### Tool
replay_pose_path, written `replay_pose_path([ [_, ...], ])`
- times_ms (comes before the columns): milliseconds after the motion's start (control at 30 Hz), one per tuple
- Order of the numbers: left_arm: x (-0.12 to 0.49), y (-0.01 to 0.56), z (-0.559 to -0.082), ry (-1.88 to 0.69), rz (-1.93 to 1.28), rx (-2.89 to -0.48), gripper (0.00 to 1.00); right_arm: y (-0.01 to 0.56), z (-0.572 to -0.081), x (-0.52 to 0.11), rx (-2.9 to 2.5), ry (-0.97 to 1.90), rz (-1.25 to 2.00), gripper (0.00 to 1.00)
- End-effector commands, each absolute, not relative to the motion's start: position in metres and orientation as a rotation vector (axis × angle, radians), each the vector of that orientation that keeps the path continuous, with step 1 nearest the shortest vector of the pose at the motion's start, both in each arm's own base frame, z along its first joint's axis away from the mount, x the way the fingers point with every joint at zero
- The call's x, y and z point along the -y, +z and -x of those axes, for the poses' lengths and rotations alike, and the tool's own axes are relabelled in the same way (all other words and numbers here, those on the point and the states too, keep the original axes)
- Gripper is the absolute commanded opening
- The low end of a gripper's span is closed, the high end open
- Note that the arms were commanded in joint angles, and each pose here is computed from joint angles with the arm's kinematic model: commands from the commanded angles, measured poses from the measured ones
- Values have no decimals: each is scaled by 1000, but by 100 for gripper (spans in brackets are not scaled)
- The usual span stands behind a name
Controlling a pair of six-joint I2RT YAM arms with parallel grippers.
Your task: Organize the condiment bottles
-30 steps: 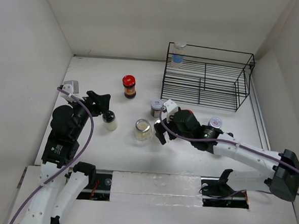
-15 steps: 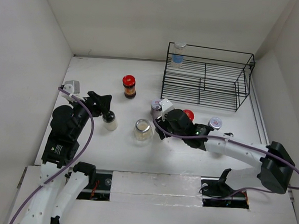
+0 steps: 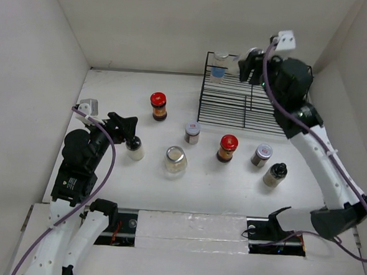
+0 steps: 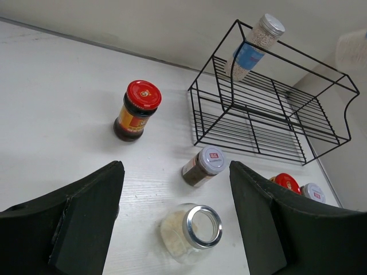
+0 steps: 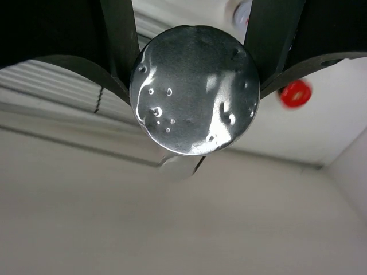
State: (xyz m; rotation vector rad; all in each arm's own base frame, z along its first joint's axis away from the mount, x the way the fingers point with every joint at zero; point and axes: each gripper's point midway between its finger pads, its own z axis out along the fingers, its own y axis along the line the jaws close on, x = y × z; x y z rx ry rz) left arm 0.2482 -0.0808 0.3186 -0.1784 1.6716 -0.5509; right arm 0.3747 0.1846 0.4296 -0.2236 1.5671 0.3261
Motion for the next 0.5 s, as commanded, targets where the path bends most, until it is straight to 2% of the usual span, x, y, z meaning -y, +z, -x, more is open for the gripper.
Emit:
replay_pose_path([
  [0,82,326,-248,-560,158,-1641,70,463,-420,-153,-1527,261,170,40],
  [133,80,326,-249,-551,166,-1639,70,488,-470,-136,-1537,219,149,39],
  [167,82,326,-248,-561,157,-1641,70,473,-491,-135,-1574,203,144,37],
  [267,83,328,-248,-563,156,-1632,70,475,-520,-123,-1581,191,132,37],
  [467,82,326,-248,-561,157,-1641,70,461,-544,-118,-1629,214,161,36],
])
